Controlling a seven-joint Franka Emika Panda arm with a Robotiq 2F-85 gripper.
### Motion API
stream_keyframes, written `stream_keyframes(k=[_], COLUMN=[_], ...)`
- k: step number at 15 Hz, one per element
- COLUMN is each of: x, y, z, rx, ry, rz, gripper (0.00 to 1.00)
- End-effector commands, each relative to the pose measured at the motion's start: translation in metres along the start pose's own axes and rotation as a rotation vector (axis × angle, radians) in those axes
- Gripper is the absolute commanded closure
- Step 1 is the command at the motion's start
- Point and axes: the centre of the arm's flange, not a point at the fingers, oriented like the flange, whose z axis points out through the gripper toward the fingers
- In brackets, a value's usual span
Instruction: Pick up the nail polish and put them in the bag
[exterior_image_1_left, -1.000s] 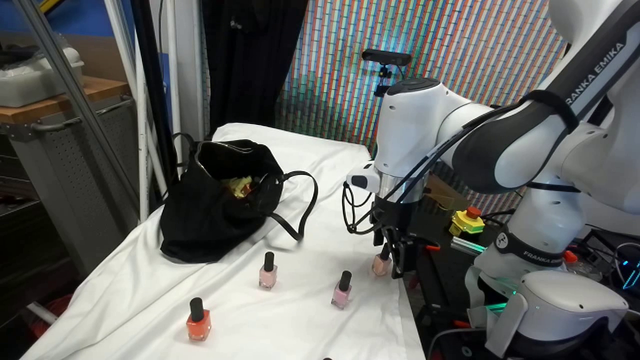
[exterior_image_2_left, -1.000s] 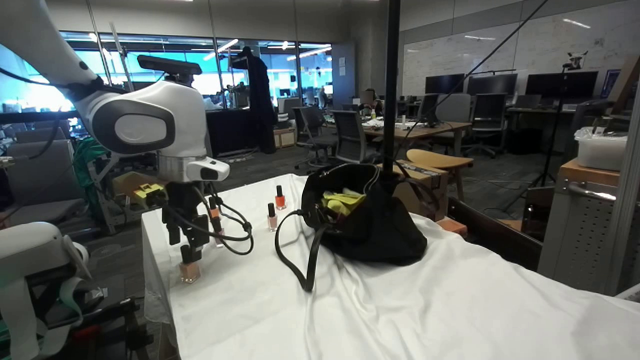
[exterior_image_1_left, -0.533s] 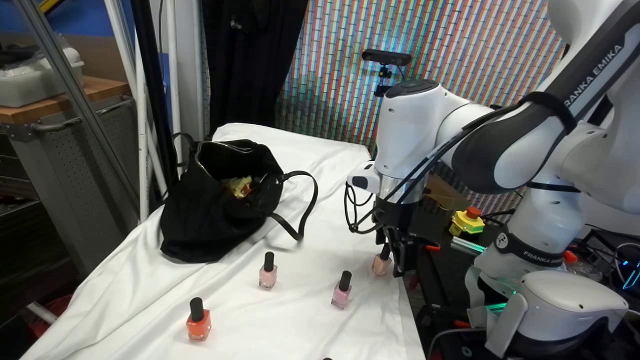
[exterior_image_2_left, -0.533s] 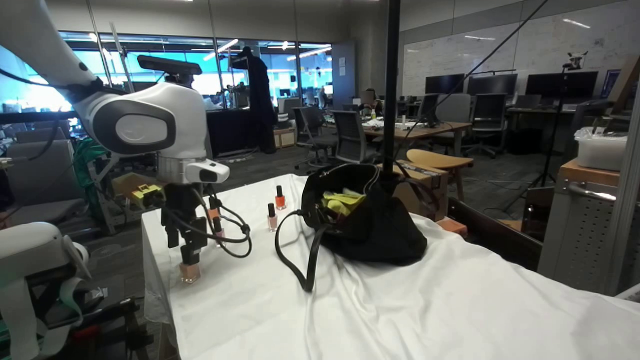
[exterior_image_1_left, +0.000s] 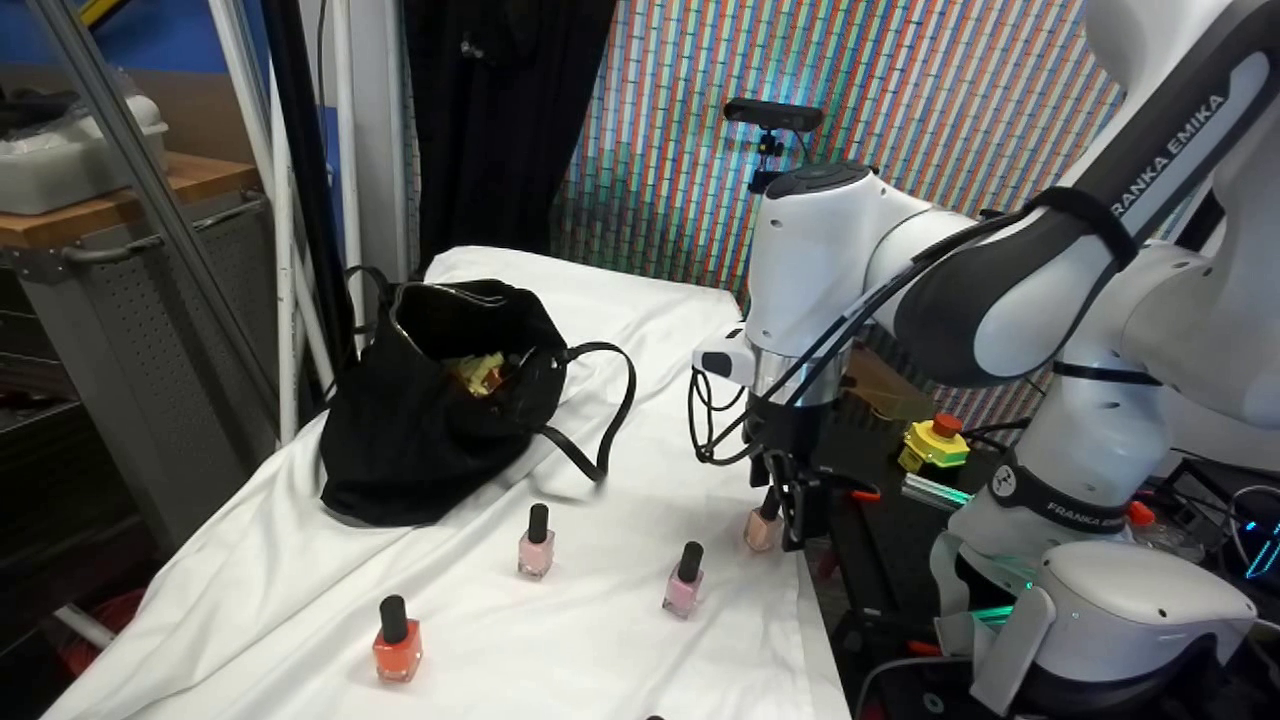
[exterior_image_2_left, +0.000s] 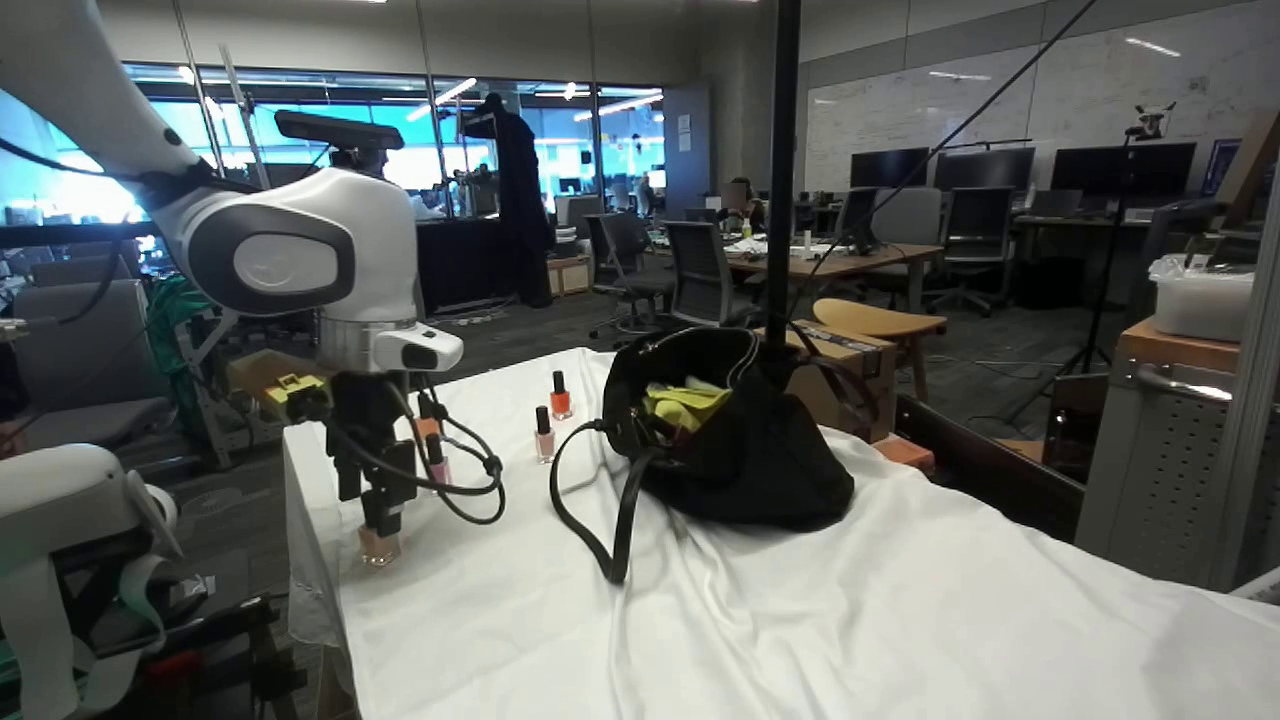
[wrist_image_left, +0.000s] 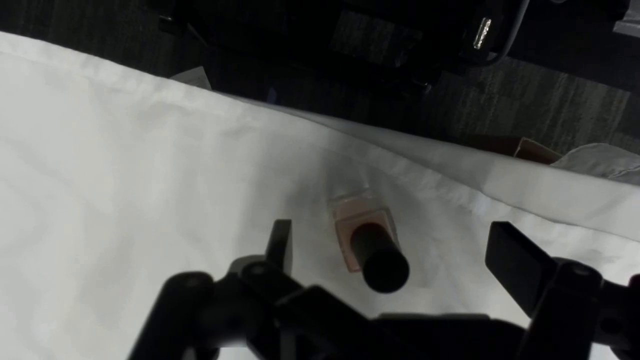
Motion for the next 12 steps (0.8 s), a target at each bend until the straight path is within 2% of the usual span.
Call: stream_keyframes(k=[1,6,12], x=[-0.0219,-0.0206,-0.0227], y=[0.0001,0.0019,0.0088], z=[0.0127,0.0216,0.0214], rx=[-0.011,-0.019,-0.025], ry=[0.029,0.07,0.058], rz=[0.013,0.024,0.04], gripper=[0.0,0.0,0.0])
